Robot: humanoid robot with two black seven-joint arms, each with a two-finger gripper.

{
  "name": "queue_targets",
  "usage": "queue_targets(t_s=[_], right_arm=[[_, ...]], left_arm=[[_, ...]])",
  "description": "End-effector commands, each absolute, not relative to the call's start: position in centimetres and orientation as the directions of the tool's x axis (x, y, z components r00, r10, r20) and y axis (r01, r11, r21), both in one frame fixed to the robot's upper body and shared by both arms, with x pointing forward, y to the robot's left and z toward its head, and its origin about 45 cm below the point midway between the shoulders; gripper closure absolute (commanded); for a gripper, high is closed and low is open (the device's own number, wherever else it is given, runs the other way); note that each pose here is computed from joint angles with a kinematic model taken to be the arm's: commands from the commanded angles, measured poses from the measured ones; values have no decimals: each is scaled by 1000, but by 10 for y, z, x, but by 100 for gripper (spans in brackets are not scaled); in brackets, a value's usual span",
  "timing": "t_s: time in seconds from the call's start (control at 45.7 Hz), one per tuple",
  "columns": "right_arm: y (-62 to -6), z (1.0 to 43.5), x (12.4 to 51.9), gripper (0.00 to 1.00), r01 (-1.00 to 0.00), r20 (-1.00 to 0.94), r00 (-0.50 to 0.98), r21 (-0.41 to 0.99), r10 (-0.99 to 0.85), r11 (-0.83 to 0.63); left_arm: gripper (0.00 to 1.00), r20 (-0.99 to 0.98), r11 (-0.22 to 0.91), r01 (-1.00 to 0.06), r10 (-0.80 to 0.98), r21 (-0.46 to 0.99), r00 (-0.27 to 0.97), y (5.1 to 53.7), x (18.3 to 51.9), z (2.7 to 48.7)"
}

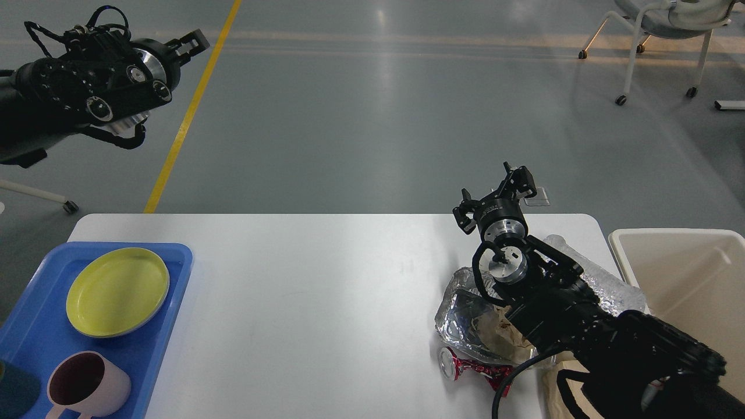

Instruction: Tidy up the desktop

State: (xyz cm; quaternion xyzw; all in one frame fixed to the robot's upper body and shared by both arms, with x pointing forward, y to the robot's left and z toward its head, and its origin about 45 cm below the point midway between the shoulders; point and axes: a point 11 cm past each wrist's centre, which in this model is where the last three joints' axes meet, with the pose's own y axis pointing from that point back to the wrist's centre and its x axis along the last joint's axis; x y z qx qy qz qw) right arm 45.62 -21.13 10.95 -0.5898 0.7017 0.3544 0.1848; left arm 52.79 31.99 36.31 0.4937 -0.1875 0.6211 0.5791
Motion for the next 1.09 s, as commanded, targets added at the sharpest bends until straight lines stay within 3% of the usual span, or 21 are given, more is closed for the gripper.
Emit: queue_targets(t_s=[0.0, 0.131, 0.394, 0.481, 0.612, 0.765, 0.875, 1.071], right_arm=[[-212, 110, 456, 0, -959, -677, -236, 278, -697, 54], [-212, 110, 456, 0, -959, -677, -236, 278, -697, 54], [-211, 109, 456, 0, -959, -678, -236, 280, -697, 52], [-212, 109, 456, 0, -959, -677, -236, 280, -697, 53], [-212, 109, 456, 0, -959, -677, -236, 280, -697, 53], [-212, 109, 456, 0, -959, -677, -236, 280, -697, 53], [-212, 109, 456, 0, -959, -677, -236, 280, -697, 53], [-211, 109, 456, 0, -959, -678, -236, 280, -697, 52]], left_arm=[[6, 772, -296, -910, 634, 289, 39, 322, 539, 359], [5, 660, -289, -903, 751, 319, -7, 320, 541, 352], [2, 486, -159, -873, 868, 461, 99, 315, 531, 307], [2, 417, -138, -872, 905, 470, 82, 325, 528, 300], [2, 260, -115, -925, 965, 363, -18, 344, 531, 317], [1, -145, -128, -975, 977, 179, -155, 370, 529, 324], [1, -342, -129, -982, 924, 138, -169, 385, 524, 322], [1, -418, -158, -979, 887, 132, -199, 398, 518, 316]])
